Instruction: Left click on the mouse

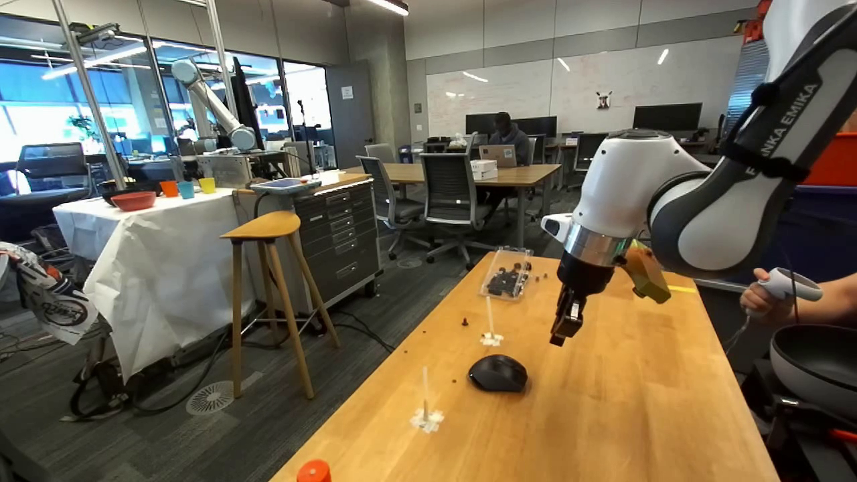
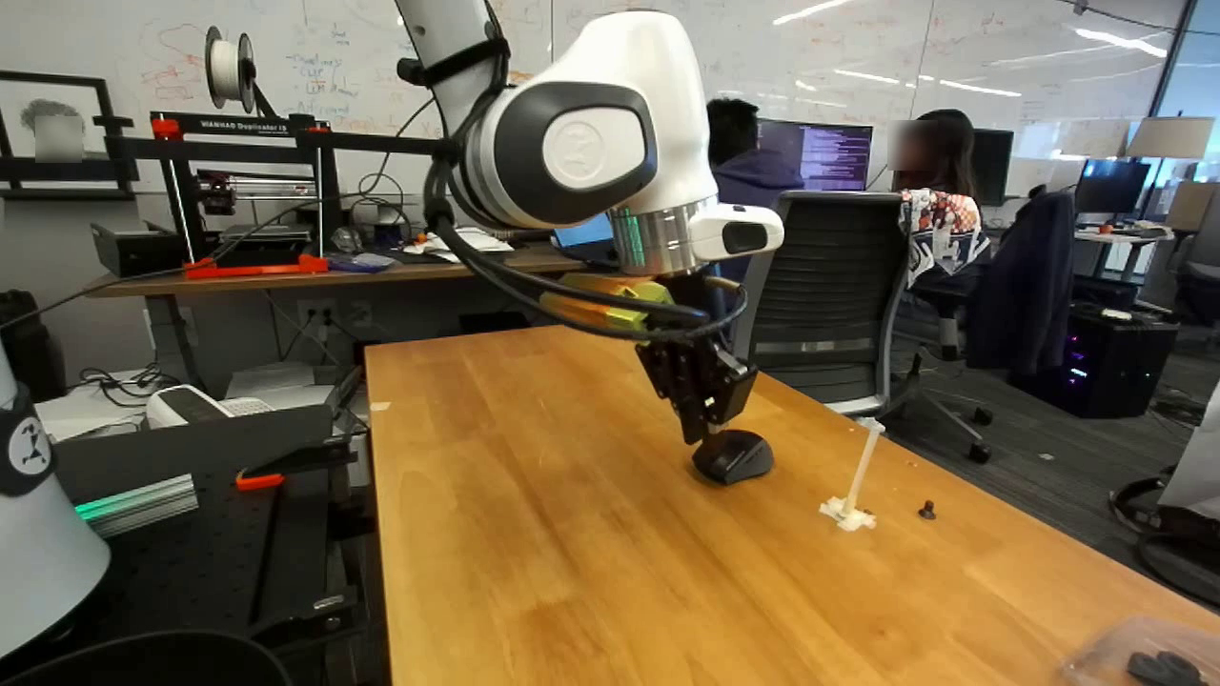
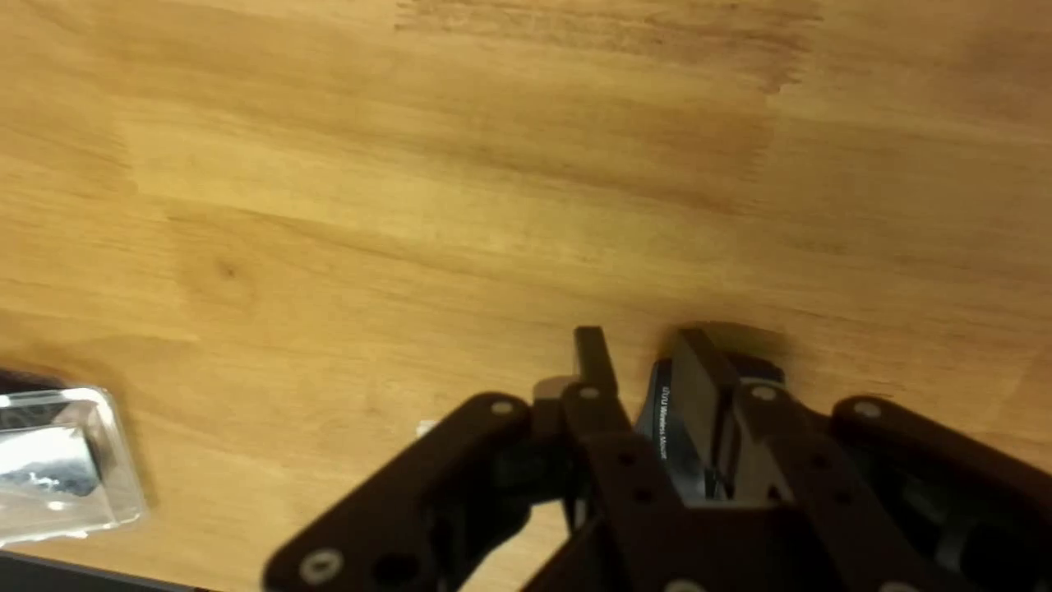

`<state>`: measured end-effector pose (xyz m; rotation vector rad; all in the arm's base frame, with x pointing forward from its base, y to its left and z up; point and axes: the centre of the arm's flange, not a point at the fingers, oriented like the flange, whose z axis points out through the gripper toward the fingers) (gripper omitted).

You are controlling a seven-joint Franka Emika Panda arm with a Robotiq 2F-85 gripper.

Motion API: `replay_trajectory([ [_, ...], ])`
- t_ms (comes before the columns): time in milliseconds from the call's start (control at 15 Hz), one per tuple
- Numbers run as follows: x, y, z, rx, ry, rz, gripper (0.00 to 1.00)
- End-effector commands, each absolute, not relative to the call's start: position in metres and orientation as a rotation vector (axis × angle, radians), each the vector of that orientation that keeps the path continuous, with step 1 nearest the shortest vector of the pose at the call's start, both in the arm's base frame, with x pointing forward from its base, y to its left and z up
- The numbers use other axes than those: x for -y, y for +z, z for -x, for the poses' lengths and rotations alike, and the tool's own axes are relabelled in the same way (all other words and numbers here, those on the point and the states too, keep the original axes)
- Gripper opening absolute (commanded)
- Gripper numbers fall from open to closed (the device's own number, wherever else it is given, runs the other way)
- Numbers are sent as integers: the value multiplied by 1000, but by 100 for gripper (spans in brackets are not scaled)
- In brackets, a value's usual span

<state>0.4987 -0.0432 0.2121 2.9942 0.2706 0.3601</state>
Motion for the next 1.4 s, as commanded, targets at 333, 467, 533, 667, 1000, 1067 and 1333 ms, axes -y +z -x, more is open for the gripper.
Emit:
replay_trajectory([
  [333,5,161,-541,-326,503,-2928,0],
  [467,0,154,-546,-343,514,-2921,0],
  [533,-2,151,-549,-347,518,-2920,0],
  [667,-4,148,-553,-345,530,-2920,0],
  [1000,-4,153,-557,-331,541,-2925,0],
  [1067,-4,154,-556,-327,539,-2928,0],
  [1333,1,166,-551,-299,519,-2950,0],
])
